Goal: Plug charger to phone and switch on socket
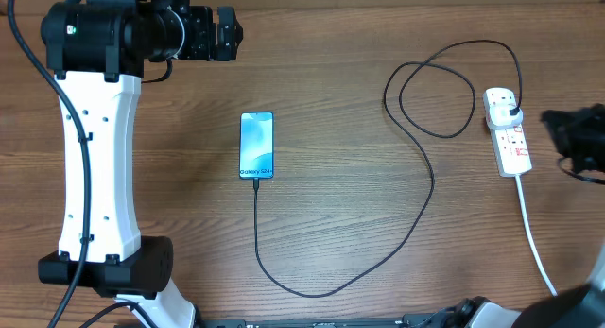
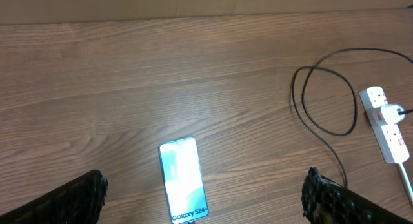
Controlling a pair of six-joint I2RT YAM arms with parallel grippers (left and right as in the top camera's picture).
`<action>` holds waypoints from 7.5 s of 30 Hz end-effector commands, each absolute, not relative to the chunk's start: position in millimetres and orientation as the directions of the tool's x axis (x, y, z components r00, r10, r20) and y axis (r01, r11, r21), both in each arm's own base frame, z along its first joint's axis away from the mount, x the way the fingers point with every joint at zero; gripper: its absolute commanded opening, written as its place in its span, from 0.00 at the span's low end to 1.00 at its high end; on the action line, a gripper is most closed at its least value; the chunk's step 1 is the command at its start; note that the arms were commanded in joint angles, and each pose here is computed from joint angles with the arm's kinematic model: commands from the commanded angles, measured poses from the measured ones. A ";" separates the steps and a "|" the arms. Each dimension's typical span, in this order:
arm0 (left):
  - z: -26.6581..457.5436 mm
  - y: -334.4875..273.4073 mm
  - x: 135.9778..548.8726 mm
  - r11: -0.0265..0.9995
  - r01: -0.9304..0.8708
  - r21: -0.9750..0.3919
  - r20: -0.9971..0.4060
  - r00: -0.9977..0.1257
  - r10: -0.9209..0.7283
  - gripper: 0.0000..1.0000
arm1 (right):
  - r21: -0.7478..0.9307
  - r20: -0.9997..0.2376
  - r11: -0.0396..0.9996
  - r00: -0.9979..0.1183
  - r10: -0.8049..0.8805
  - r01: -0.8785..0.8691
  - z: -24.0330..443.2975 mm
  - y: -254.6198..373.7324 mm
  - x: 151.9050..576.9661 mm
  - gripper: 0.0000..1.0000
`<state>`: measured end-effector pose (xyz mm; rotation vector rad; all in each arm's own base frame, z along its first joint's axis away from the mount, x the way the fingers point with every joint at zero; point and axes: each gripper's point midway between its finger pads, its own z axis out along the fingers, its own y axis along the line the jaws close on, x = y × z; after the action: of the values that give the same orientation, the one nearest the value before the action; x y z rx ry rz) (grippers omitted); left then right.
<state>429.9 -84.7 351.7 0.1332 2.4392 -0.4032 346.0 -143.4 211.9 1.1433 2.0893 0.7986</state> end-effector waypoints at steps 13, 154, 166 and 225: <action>348.1 -89.6 430.6 0.941 0.196 -0.277 -0.611 -0.791 -0.015 1.00 | 0.801 -0.046 0.259 -0.376 0.925 0.540 113.4 -216.2 373.5 0.04; 348.1 -89.6 430.6 0.941 0.196 -0.276 -0.611 -0.791 -0.015 1.00 | 0.790 -0.301 0.496 -0.477 0.826 0.361 222.9 -158.9 372.6 0.04; 348.0 -89.5 430.7 0.941 0.195 -0.275 -0.611 -0.791 -0.015 0.99 | 0.586 -0.640 0.810 -0.599 0.481 0.024 331.9 -11.5 288.7 0.04; 347.9 -88.9 430.8 0.942 0.193 -0.273 -0.612 -0.791 -0.015 1.00 | 0.199 -0.979 0.968 0.023 0.205 -0.152 240.8 27.4 245.8 1.00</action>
<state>429.9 -86.1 351.2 0.1367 2.4403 -0.4136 246.2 28.0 249.7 0.0392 1.5358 0.2817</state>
